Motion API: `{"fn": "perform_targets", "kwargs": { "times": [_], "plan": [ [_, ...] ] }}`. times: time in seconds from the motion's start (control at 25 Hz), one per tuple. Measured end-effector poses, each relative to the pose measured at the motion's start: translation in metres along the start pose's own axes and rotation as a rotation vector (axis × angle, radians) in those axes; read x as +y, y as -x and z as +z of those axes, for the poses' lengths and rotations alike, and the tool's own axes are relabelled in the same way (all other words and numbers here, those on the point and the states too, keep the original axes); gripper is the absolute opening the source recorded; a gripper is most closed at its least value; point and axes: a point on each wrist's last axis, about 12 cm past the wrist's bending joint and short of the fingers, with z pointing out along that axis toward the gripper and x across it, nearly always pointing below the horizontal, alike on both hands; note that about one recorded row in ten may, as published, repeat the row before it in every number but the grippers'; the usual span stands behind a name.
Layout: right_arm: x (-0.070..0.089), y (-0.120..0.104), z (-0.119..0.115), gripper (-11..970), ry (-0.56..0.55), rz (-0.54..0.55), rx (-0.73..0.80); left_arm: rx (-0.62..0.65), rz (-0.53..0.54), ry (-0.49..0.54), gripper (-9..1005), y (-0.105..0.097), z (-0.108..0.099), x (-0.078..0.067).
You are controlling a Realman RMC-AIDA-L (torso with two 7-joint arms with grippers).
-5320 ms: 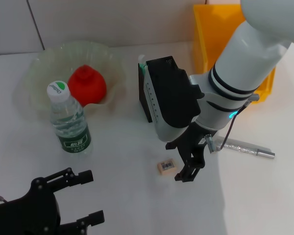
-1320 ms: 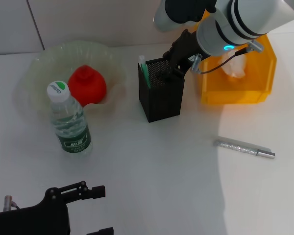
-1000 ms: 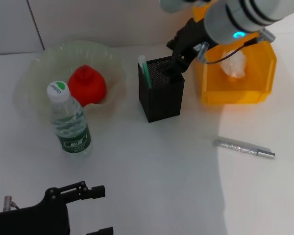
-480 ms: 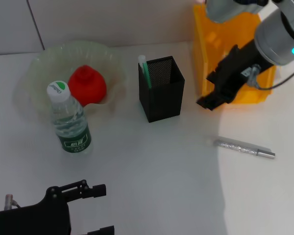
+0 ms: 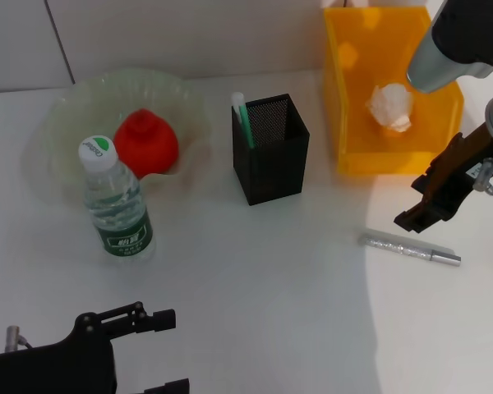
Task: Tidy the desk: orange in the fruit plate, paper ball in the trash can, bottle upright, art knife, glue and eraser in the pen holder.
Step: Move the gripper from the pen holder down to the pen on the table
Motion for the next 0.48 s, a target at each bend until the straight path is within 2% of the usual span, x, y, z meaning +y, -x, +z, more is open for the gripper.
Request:
{"fn": "perform_targets", "kwargs": {
  "times": [0.48],
  "plan": [
    [-0.006,-0.006,0.028,582,0.041,0.02,0.032,-0.001,0.001,0.001,782,-0.001,0.001,-0.001]
  ]
}}
